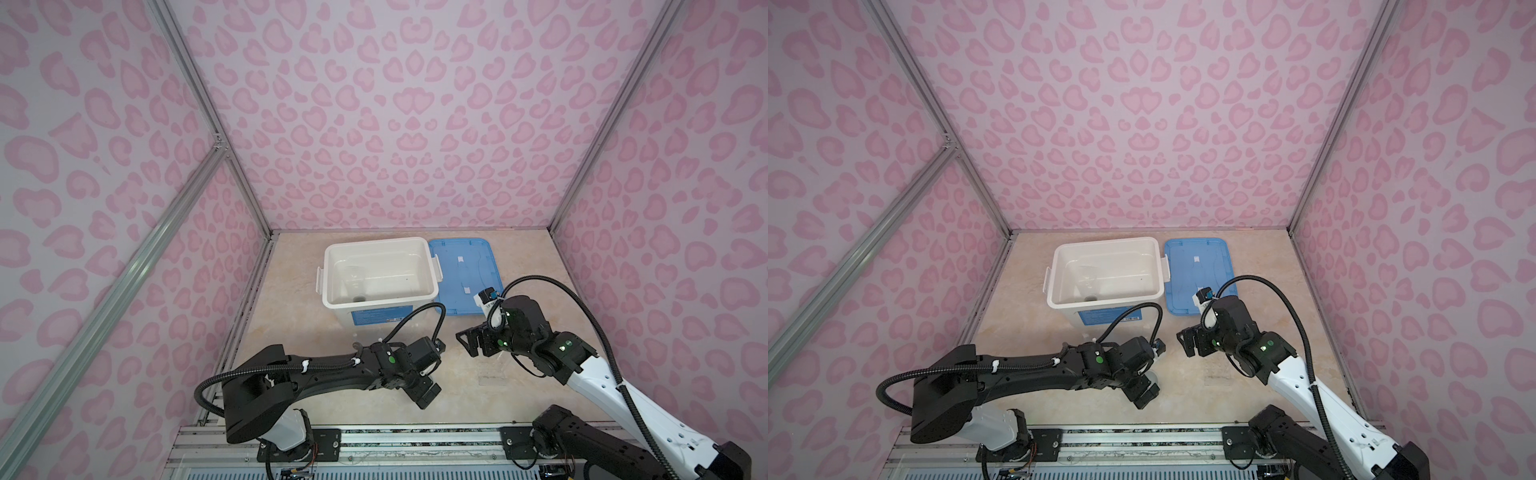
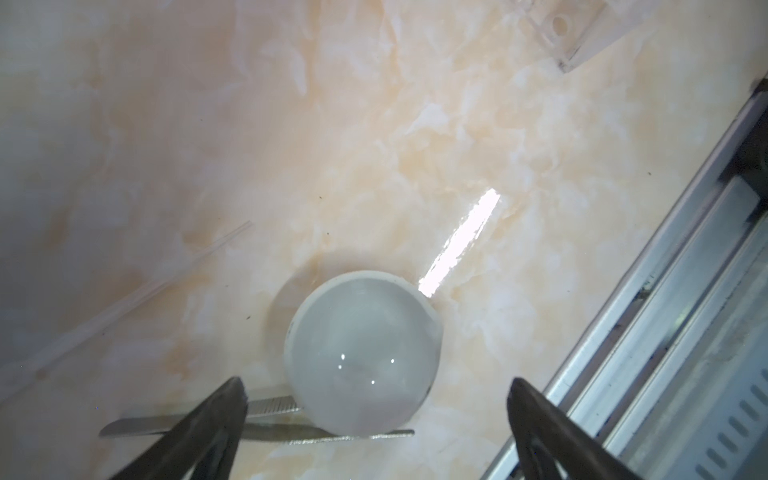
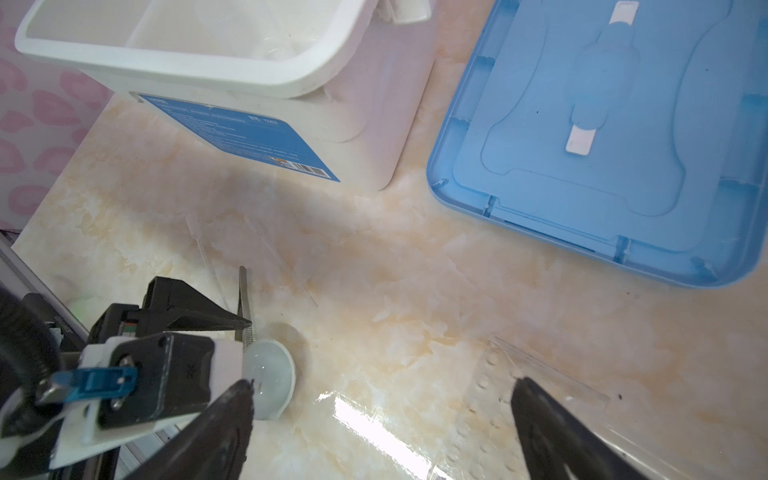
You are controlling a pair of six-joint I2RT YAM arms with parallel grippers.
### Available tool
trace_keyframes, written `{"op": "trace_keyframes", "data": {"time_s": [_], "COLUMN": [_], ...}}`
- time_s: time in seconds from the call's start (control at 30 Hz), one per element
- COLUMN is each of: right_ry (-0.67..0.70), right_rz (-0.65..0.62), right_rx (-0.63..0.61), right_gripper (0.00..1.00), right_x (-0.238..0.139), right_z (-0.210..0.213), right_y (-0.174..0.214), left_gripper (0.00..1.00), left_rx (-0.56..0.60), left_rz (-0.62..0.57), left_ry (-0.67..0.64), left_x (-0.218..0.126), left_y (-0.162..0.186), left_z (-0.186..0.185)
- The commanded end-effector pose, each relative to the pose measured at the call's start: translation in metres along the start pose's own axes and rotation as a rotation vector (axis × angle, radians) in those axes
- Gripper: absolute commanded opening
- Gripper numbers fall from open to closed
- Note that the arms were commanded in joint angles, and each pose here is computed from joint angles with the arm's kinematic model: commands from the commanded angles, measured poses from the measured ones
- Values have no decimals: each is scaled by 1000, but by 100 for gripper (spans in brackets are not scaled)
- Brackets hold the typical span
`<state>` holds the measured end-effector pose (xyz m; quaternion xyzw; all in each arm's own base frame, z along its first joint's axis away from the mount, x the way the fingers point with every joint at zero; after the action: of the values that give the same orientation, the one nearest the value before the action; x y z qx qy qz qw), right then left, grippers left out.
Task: Organize the chemistry lab equipment
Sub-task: 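Grasp the white porcelain dish rim with the left gripper and lift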
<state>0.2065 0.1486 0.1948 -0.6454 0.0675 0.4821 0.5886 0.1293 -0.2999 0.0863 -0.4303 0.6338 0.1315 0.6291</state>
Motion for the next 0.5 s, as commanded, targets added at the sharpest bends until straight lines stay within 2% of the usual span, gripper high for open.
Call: {"op": "trace_keyframes", "data": {"time_s": [0.0,0.37,0.47], "right_ry": [13,25,29], "right_rz": [-1,-4,-7], "right_rx": [5,7,5], "right_gripper": [98,97,97], "right_x": [1,0,-1], "right_z": [-2,-4,-4], "right_y": [2,2,2], "left_gripper": [99,95,94], "left_rx": [35,50,41], "left_rz": [4,50,26], "left_ry": [-11,-160,-147], "left_x": [4,17,17], "left_y": [1,8,2], "left_z": [0,17,14]}}
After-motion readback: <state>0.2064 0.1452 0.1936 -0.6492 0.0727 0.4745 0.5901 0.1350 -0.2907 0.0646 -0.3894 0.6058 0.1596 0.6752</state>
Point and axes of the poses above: each gripper's point midway between its finger pads, its own x axis out along the fingers, its own z axis along the line the jaws close on, y = z × x, the point moved 4 cm from there along -x, back along the fingers, and after that the axes turned 9 degrees about -x, right-handed, at the moved point
